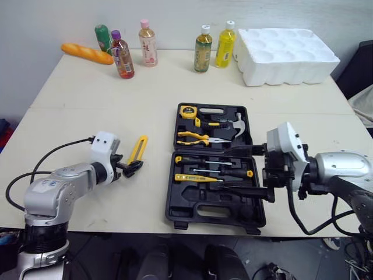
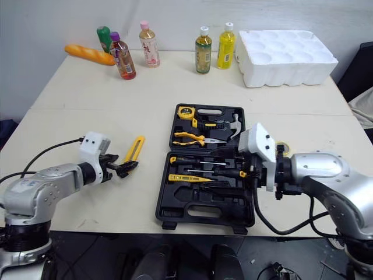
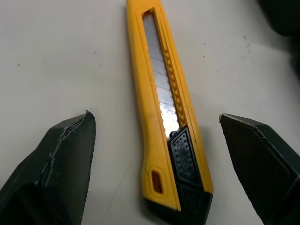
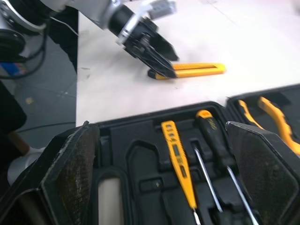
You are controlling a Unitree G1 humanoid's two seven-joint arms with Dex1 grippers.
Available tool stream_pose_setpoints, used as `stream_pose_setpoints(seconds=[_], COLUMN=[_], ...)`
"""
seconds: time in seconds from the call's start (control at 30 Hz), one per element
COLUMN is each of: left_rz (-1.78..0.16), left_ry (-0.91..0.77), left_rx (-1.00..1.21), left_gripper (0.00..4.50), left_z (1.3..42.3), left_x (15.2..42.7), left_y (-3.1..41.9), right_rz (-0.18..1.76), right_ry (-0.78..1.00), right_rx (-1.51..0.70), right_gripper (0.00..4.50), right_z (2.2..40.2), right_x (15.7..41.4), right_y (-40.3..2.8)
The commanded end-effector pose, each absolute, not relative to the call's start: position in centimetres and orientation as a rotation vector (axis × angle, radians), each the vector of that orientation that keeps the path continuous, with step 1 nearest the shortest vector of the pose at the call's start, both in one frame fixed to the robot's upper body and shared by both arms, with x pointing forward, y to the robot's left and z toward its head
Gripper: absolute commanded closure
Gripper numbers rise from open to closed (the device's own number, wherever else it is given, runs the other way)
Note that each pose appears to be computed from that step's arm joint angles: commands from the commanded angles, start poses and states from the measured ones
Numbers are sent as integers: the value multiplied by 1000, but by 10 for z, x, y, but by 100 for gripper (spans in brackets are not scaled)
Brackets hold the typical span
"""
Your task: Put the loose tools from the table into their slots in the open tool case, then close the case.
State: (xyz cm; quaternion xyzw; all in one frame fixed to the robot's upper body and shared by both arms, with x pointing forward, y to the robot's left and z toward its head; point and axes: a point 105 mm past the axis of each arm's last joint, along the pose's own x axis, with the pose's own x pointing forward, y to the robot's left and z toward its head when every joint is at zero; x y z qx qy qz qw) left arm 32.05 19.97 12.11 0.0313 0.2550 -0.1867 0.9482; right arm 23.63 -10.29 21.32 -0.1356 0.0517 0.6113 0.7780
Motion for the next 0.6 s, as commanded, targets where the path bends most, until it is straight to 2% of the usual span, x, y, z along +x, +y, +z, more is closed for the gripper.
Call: stream_pose_setpoints(seconds=[0.03,0.1,0.23,0.47,0.6], left_rz=[-396,-389,-375,-369,-540], left_ry=[585,586,596,512,411], left_rx=[82,86,68,147,233], left_gripper=[62,129,311,319,319], left_z=[101,98,97,120,152], left_x=[316,316,315,323,323], left_y=[187,184,186,202,194], right_rz=[1315,1308,1294,1283,1275], right_ry=[68,65,58,55,75], right_rx=[-309,-308,-310,-317,-320], right_gripper=[0,0,0,0,0], right_z=[218,217,218,218,217], right_x=[239,240,243,244,242], right_y=[-100,-100,-101,-103,-106])
